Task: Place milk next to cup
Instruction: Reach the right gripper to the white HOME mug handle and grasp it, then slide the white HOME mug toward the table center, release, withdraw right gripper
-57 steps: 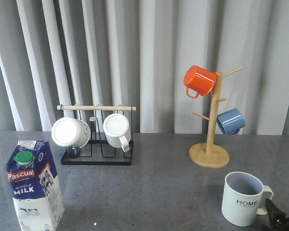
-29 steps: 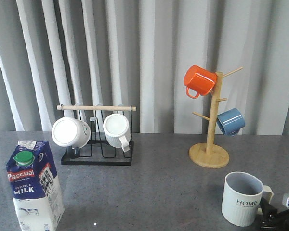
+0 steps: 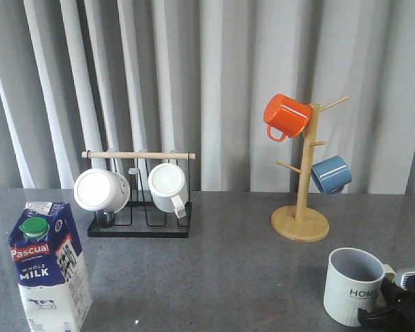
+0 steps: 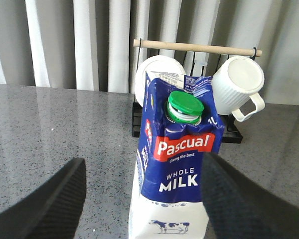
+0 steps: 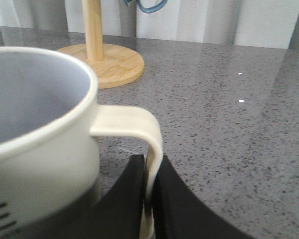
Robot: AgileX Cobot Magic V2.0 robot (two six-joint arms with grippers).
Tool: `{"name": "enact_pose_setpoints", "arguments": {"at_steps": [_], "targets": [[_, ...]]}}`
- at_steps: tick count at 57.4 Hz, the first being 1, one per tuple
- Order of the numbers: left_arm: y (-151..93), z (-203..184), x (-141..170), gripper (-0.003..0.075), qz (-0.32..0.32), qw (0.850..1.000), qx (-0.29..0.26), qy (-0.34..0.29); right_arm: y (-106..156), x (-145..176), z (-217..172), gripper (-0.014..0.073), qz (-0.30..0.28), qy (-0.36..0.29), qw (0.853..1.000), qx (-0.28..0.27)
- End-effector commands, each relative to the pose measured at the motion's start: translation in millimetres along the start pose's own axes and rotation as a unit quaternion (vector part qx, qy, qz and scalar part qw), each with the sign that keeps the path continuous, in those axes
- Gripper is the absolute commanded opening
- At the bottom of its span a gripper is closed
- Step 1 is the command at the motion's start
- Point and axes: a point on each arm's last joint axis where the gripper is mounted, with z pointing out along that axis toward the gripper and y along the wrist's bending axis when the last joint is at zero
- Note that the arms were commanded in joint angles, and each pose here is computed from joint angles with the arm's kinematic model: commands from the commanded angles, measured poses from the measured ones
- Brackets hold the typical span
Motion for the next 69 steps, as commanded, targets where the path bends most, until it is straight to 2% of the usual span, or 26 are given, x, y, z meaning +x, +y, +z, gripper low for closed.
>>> {"name": "enact_pose_setpoints", "arguments": {"at_steps": [1,10,21,35,45,54,60,69], "targets": [[-2,-1,-19,0.0482,-0.008,0.998,0.004,-0.06,11,-26,-3,-0.0005,-0.008,-0.051,0.998,-0.032],[-2,-1,-19,0.0482,-0.008,0.998,0.004,-0.06,56,-45,-6,-0.0003,0.014,-0.079,0.994,-0.067],[-2,-1,-19,0.0482,-0.008,0.998,0.004,-0.06,116,-60,3,-0.0003,0.078,-0.073,0.992,-0.062],[-2,-1,-19,0.0482,-0.008,0.998,0.004,-0.06,178,-54,13,-0.0003,0.067,-0.054,0.996,-0.03],[-2,-1,-19,0.0482,-0.008,0.998,0.004,-0.06,203,-46,19,-0.0002,0.045,-0.04,0.998,-0.026],[-2,-1,-19,0.0482,-0.008,0.998,0.004,-0.06,208,-40,21,0.0016,0.038,-0.037,0.998,-0.024],[-2,-1,-19,0.0482,-0.008,0.998,0.004,-0.06,208,-40,21,0.0058,0.033,-0.035,0.999,-0.025],[-2,-1,-19,0.0482,-0.008,0.998,0.004,-0.06,208,-45,18,0.0176,0.036,-0.031,0.998,-0.032]]}}
